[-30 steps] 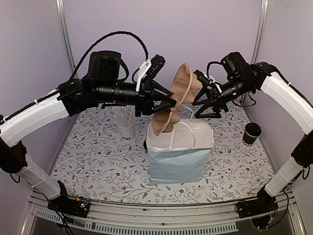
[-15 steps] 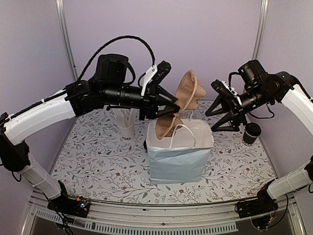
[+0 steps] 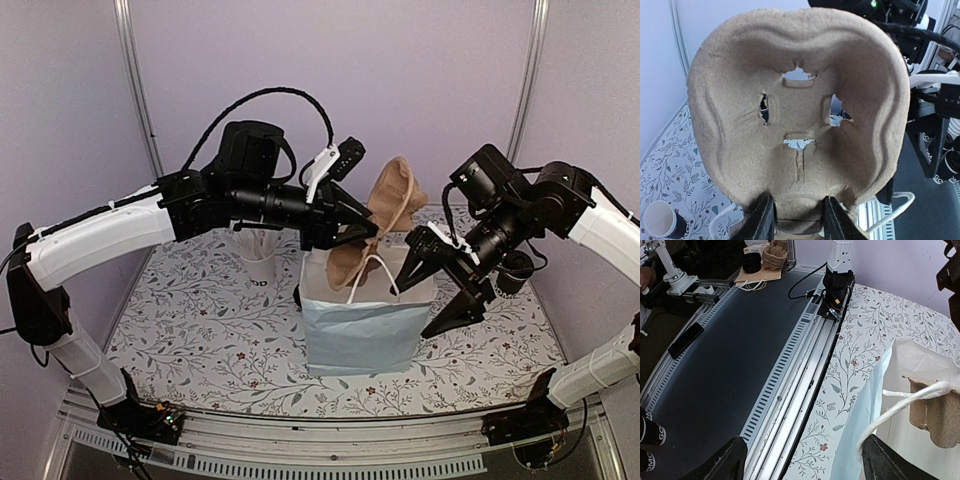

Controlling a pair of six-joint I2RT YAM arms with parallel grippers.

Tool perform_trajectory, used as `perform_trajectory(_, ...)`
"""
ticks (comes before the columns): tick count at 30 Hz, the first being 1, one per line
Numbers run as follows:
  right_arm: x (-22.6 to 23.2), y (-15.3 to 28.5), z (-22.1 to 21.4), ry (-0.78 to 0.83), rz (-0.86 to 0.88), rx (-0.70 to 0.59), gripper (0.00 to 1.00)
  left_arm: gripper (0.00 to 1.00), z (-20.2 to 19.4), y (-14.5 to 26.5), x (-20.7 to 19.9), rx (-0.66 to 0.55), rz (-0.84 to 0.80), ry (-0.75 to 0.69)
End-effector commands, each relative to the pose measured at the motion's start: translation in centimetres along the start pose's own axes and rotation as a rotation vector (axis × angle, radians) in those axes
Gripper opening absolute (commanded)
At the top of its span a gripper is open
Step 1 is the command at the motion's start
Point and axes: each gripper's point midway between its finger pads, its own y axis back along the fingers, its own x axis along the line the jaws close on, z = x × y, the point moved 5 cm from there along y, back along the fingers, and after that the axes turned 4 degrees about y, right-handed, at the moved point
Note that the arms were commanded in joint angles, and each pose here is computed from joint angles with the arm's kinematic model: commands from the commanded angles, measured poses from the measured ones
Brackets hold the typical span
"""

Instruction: Pack the takeout coffee

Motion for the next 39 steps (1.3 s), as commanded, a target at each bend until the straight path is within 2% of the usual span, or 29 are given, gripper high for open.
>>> perform_trajectory(1, 0.9, -0.3, 0.3, 0.056, 0.018, -0.005, 0.83, 0.35, 0.5, 0.0, -0.5, -0.023, -0.007, 0.014)
perform_trajectory(4, 1.5, 0.3, 0.7, 0.076, 0.008, -0.017, 0.84, 0.35, -0.6, 0.3, -0.9, 0.02, -0.018, 0.036)
perform_trajectory(10, 1.9, 1.4, 0.7, 0.097, -0.045, -0.001, 0.85, 0.35, -4.2, 0.1, -1.3, 0.198, -0.042, 0.086)
perform_trajectory(21, 1.0, 4.6, 1.0, 0.108, -0.174, 0.007, 0.85, 0.35, -7.7, -0.1, -0.4, 0.407, 0.11, 0.085)
perform_trajectory(28, 0.8, 5.8, 0.4, 0.089, -0.235, 0.023, 0.84, 0.35, -12.0, -2.1, 1.1, 0.629, 0.224, 0.14)
perform_trajectory(39, -0.5, 6.3, -1.1, 0.081, -0.322, 0.035, 0.84, 0.34, -14.0, -4.0, 1.7, 0.787, 0.325, 0.167)
